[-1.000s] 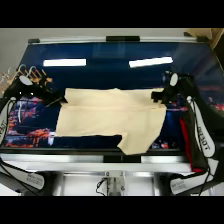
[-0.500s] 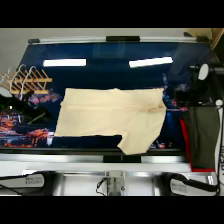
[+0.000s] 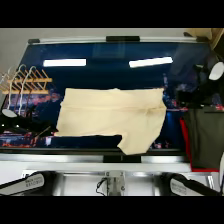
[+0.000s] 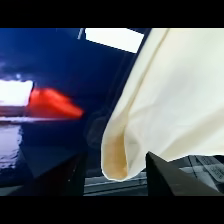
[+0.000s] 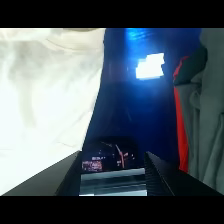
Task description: Fold the shirts.
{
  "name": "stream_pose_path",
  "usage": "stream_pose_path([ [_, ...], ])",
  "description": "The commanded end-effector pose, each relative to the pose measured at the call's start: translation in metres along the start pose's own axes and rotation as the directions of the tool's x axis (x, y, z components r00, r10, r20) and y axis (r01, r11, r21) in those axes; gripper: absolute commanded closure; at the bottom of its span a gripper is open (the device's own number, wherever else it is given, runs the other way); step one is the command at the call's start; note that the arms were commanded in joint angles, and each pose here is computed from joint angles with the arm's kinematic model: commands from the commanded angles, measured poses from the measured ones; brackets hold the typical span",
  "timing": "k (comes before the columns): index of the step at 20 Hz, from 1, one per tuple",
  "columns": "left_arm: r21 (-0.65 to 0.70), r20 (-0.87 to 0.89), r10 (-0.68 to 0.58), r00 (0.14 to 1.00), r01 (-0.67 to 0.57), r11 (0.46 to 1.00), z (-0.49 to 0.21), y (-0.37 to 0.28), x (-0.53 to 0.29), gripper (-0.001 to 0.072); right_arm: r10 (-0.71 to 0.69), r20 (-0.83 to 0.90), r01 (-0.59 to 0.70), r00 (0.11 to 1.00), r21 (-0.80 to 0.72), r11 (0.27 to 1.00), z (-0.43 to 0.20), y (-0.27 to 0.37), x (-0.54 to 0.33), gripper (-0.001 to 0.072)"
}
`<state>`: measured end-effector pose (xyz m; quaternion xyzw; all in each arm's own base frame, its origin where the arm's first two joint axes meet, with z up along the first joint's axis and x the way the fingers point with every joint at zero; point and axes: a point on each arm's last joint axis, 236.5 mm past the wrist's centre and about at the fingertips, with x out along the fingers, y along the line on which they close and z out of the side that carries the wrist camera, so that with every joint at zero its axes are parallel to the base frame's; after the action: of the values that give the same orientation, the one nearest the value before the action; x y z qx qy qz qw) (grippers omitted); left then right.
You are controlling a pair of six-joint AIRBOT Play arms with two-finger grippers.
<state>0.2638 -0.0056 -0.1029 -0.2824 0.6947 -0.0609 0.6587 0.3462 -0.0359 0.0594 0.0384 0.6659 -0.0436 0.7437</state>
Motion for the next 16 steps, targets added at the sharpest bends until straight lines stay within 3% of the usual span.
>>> stream_pose_path([
  [1,-0.003,0.042,-0.007,0.999,0.007,1.0,0.007,0.0,0.003,0.026,0.012,-0.022,-0.012,1.0,0.004,1.0,-0.006,0.002,-0.001,0.0199],
  [2,-0.006,0.037,-0.009,0.999,0.009,1.0,0.007,0.0,0.005,0.0267,0.012,-0.026,-0.012,1.0,0.004,1.0,-0.007,0.002,-0.001,0.0199],
  [3,-0.01,0.028,-0.019,0.999,0.019,1.0,0.006,-0.002,0.007,0.033,0.013,-0.033,-0.013,0.999,0.004,1.0,-0.009,0.003,-0.001,0.0199],
  [4,-0.014,0.022,-0.03,0.999,0.031,0.999,0.006,-0.005,0.009,0.0506,0.031,-0.051,-0.032,0.998,-0.006,0.999,-0.013,0.007,0.0,0.0199],
  [5,-0.017,0.022,-0.05,0.999,0.05,0.999,0.007,-0.01,0.011,0.0615,0.065,-0.081,-0.067,0.995,-0.026,0.997,-0.02,0.015,0.003,0.0199],
  [6,-0.012,0.024,-0.073,0.997,0.074,0.997,0.008,-0.016,0.012,0.0673,0.086,-0.124,-0.092,0.989,-0.037,0.995,-0.031,0.02,0.011,0.0199],
  [10,0.024,0.019,-0.11,0.994,0.11,0.994,0.006,-0.026,0.01,0.0675,0.118,-0.301,-0.123,0.946,0.005,0.992,-0.113,0.027,0.071,0.0199],
  [16,0.051,0.019,-0.114,0.993,0.112,0.992,0.004,-0.028,0.006,0.0676,0.348,-0.251,-0.294,0.903,0.229,0.928,-0.183,0.081,0.146,0.0199],
])
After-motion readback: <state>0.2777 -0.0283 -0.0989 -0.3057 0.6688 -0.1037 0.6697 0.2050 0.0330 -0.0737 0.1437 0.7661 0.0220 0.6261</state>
